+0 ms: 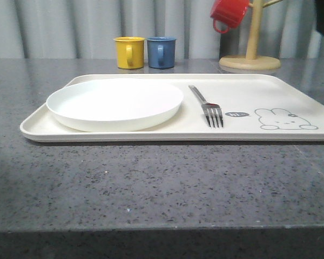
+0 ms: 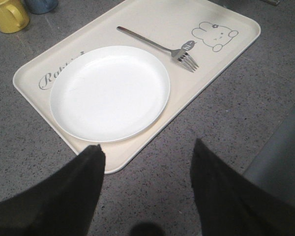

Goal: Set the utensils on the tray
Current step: 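Lower the fork beside the plate and open the right gripper, then move the right gripper down and grasp the silver chopsticks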

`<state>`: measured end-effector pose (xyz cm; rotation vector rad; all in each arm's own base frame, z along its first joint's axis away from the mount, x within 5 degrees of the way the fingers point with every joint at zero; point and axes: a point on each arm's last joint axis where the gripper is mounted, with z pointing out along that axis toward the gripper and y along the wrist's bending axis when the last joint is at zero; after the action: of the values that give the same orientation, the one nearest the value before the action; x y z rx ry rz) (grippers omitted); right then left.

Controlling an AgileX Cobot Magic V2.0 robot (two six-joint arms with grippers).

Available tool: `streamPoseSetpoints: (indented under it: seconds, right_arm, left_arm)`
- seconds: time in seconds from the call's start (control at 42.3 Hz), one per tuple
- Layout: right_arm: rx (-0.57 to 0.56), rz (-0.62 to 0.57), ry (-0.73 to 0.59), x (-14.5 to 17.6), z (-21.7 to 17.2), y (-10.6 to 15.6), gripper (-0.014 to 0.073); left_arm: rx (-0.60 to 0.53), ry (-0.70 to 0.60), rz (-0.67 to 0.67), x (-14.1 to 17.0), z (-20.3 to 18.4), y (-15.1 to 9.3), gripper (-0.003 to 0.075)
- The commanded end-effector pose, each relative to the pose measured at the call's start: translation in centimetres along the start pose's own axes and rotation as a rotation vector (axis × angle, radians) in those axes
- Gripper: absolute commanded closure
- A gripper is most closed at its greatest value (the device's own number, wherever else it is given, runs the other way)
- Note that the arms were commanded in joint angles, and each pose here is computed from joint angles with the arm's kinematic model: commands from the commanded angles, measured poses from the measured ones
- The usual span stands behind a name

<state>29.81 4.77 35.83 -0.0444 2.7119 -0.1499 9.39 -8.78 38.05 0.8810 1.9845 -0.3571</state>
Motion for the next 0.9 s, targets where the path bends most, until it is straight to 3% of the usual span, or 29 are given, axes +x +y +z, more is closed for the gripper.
streamPoseSetpoints:
  seconds: [0.0,0.142,0.26,0.875]
  right_arm:
    - [0.022,0.007,-0.023,1.0,-1.4,-3.3,0.0231]
    - [-0.003,0.038,0.063,2.1,0.4,-6.1,0.0231]
    - [-0.025,0.053,0.107,2.4,1.7,-7.0,0.0231]
    - [-0.040,0.028,0.247,1.1,8.7,-7.0,0.0231]
  left_arm:
    - [0.005,-0.102,-0.009,-1.3,-0.7,0.0,0.0334]
    - [0.005,-0.102,-0.009,-1.3,-0.7,0.0,0.0334]
    - [0.005,-0.102,-0.009,-1.3,-0.7,0.0,0.0334]
    - [0.005,-0.102,-0.009,-1.3,-0.7,0.0,0.0334]
